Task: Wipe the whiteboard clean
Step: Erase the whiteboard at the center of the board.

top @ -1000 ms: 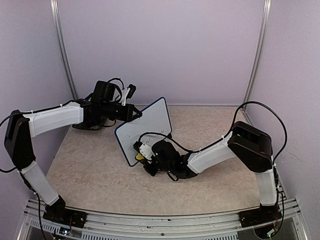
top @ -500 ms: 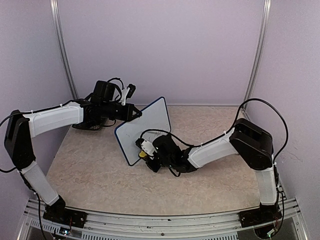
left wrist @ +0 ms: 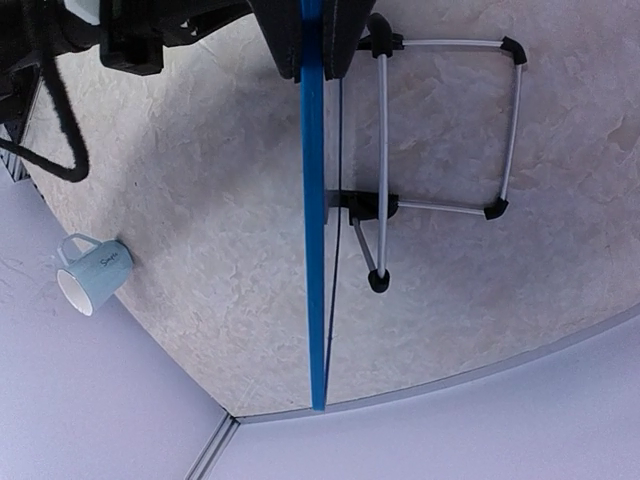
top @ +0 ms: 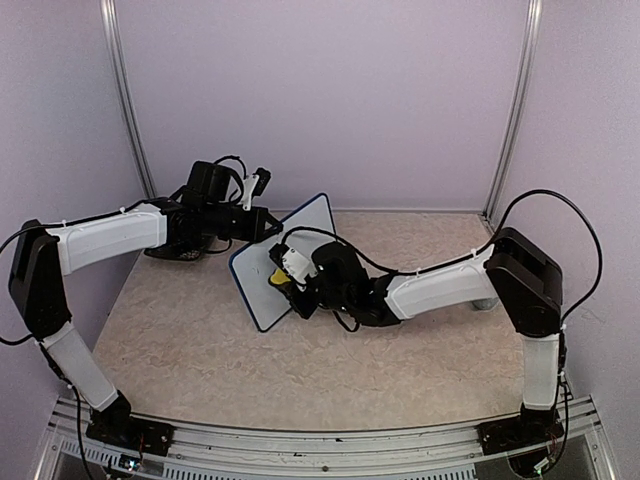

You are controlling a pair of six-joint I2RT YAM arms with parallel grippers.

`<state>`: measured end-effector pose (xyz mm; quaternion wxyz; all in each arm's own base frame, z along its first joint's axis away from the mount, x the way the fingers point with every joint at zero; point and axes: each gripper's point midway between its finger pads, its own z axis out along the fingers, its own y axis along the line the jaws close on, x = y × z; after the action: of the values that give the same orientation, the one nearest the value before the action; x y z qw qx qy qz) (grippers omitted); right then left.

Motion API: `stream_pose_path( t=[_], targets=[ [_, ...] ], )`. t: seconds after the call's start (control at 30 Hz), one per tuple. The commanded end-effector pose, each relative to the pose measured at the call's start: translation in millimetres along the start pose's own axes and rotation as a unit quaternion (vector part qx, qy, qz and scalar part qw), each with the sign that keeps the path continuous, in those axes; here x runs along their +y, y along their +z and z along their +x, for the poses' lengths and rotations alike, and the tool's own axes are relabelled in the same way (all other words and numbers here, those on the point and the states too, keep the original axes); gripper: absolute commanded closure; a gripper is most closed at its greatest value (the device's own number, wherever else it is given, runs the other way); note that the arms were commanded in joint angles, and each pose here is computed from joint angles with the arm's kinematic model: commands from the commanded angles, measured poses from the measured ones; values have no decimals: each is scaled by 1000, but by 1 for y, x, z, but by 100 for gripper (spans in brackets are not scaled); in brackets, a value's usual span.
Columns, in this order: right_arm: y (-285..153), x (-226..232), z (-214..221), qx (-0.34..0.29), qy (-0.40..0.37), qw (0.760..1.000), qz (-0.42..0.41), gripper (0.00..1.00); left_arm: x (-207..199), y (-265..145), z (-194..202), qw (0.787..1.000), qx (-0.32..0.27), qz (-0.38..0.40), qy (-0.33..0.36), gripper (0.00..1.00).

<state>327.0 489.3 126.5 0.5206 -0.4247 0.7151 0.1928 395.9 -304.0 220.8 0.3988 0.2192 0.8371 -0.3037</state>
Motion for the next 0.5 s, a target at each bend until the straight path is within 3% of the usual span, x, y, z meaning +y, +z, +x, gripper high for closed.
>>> stream_pose_path(
  t=[0.0, 0.47],
  targets=[
    [-24, -3, -59, -89, 9, 996, -9, 100, -15, 12, 54, 994, 96, 35, -48, 100],
    [3, 14, 35, 13, 40, 999, -24, 100, -14, 11, 53, 994, 94, 33, -48, 100]
  ],
)
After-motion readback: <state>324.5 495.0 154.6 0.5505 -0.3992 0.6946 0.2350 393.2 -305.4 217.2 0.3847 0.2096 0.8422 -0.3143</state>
